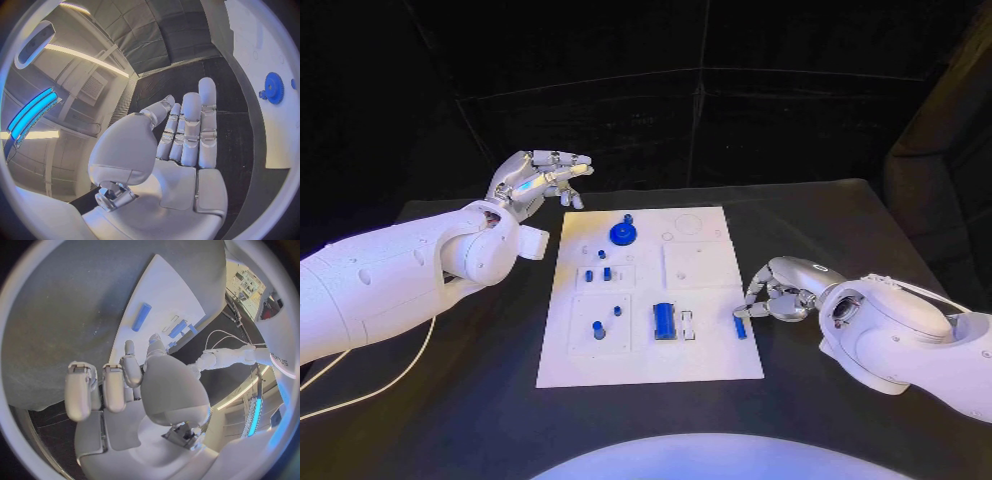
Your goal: Assemble the parts on the task board
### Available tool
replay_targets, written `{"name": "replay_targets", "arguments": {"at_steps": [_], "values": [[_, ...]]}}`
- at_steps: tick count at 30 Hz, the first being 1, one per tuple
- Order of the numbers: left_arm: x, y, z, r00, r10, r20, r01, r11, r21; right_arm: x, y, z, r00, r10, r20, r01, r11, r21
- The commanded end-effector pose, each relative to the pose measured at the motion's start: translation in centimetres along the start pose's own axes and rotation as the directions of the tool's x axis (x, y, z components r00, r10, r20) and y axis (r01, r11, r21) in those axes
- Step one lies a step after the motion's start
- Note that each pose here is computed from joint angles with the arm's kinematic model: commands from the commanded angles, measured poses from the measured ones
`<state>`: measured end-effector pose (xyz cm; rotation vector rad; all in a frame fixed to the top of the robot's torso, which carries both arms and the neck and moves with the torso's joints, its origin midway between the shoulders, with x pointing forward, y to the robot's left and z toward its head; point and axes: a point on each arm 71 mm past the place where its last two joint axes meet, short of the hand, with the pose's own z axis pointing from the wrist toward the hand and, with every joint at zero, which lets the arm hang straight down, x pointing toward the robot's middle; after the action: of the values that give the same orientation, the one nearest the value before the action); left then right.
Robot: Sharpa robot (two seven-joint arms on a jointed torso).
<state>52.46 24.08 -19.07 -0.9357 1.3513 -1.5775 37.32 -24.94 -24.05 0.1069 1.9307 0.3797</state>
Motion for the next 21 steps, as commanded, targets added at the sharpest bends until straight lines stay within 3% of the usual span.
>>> {"name": "replay_targets", "arguments": {"at_steps": [1, 8, 21], "values": [[0.06, -0.12, 0.03, 1.0, -0.007, -0.007, 0.008, 1.0, 0.006, 0.3, 0.1, 0.2, 0.998, -0.058, -0.032, 0.058, 0.998, 0.006], [0.0, -0.08, 0.02, 1.0, -0.007, -0.006, 0.007, 1.0, 0.005, 1.0, 0.2, 0.5, 0.991, -0.103, -0.09, 0.105, 0.994, 0.013], [-0.01, -0.04, 0.0, 1.0, -0.007, -0.007, 0.007, 1.0, 0.005, 1.7, 0.9, 0.9, 0.984, -0.128, -0.124, 0.129, 0.992, 0.0]]}}
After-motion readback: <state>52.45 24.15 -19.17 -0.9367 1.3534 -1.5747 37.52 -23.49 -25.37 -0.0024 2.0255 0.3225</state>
